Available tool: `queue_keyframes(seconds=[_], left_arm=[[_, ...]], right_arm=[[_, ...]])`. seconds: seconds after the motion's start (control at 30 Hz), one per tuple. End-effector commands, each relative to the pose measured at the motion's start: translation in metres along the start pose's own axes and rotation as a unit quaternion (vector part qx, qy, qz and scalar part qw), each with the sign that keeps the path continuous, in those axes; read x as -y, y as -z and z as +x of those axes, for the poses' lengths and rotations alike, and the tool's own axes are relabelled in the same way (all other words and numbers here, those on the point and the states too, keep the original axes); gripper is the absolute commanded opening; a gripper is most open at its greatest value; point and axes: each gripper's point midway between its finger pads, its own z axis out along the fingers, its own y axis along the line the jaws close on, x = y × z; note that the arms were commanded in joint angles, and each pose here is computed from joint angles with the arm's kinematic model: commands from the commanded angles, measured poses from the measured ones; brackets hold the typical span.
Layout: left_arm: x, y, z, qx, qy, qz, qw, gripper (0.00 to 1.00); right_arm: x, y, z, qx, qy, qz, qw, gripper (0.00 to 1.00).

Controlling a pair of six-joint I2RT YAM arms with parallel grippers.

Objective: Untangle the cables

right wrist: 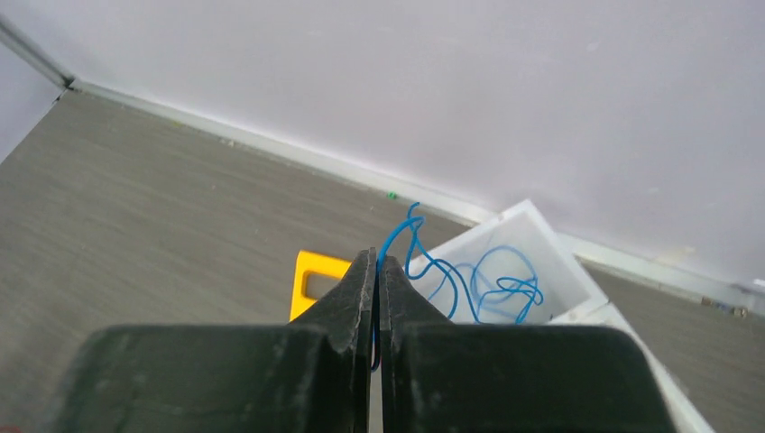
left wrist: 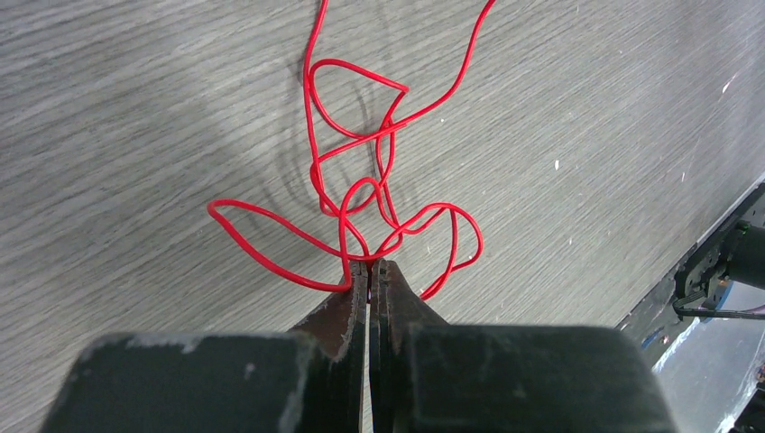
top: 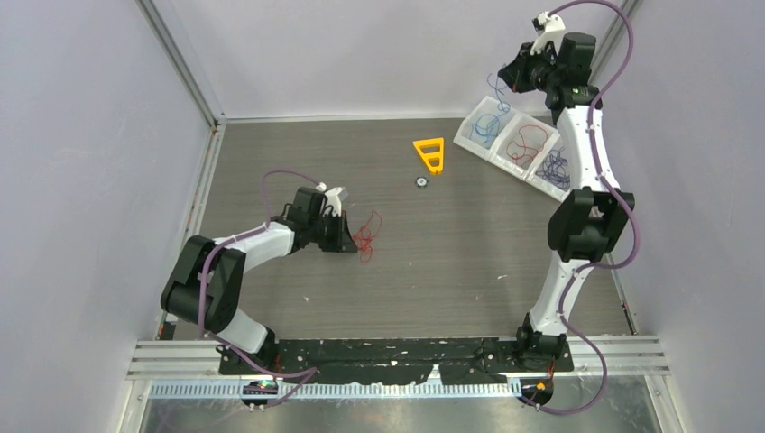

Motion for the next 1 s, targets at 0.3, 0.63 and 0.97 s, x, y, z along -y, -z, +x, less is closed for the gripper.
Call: queue_keyframes(seconds=[0.3,0.63,0.97], left_arm=[[0.007,-0.001,-0.027,0.013,-0.02,0.004,1.0,0.0],[0.002,-0.003,-0.024,0.003,-0.007,-0.002,1.0,0.0],[0.006,-0.005,-0.028,0.003,-0.016,0.01,1.0,0.0]], right_arm=[[0.061,-0.071,-0.015,0.087,0.061,0.043,0.993,0.05],[0.074,-0.098,0.097,-0.024,-0.023,0.055,0.998,0.05],[0.078,-0.102,0.144,-0.099,-0.049,0.078,0.991,0.42]])
